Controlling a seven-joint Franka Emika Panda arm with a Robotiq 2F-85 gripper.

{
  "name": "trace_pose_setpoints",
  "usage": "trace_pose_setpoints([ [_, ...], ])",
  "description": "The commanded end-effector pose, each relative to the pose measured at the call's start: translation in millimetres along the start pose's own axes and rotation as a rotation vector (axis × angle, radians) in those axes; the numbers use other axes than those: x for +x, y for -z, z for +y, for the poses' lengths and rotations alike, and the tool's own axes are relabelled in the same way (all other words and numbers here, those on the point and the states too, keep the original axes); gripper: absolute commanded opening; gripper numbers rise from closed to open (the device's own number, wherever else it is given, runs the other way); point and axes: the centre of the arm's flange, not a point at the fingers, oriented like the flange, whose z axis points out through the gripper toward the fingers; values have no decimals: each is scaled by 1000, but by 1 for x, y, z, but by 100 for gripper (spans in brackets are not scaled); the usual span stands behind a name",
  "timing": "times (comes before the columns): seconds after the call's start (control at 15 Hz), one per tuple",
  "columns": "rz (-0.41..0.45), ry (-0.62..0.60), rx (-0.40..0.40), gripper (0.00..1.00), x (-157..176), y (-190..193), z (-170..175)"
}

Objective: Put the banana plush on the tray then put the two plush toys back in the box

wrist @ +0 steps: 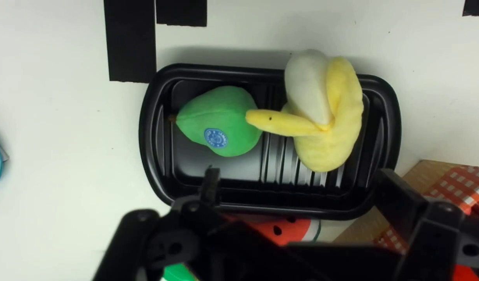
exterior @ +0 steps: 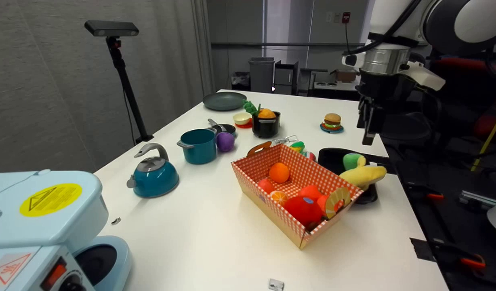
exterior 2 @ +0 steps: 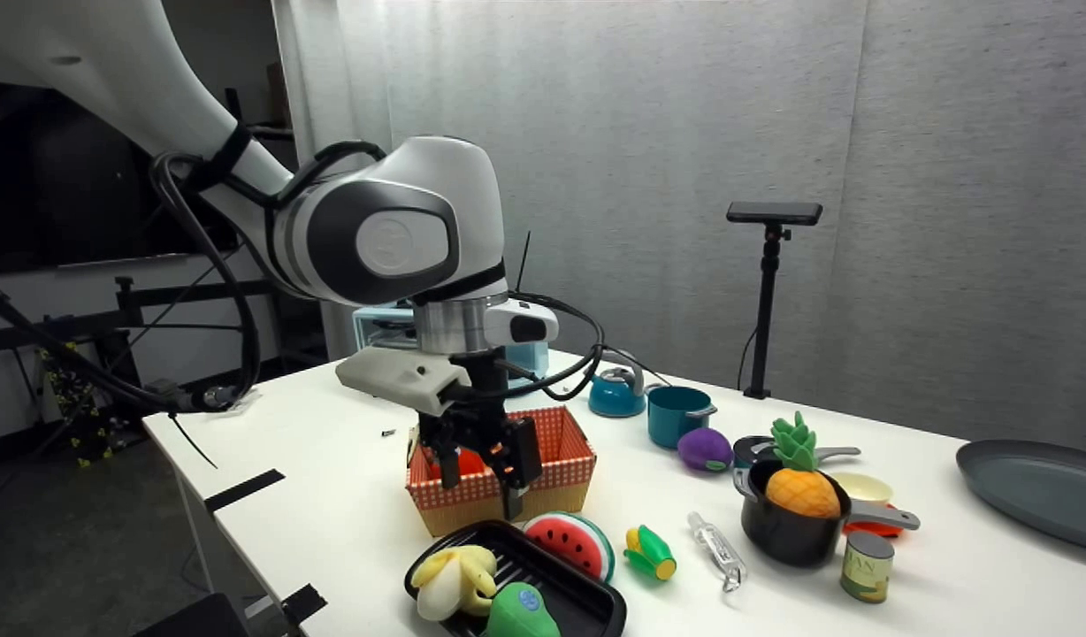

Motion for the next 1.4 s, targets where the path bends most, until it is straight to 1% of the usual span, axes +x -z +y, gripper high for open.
trace_pose_setpoints([
  [0.0,-20,-26,16,100,-2,-9,14],
  [0.47,-39,-72,39,100,2,-29,25],
  [0.8,-49,-155,80,100,2,-40,45],
  [1.07,-57,-205,90,100,-5,-57,58],
  [1.33,-80,-220,82,100,-14,-78,63],
])
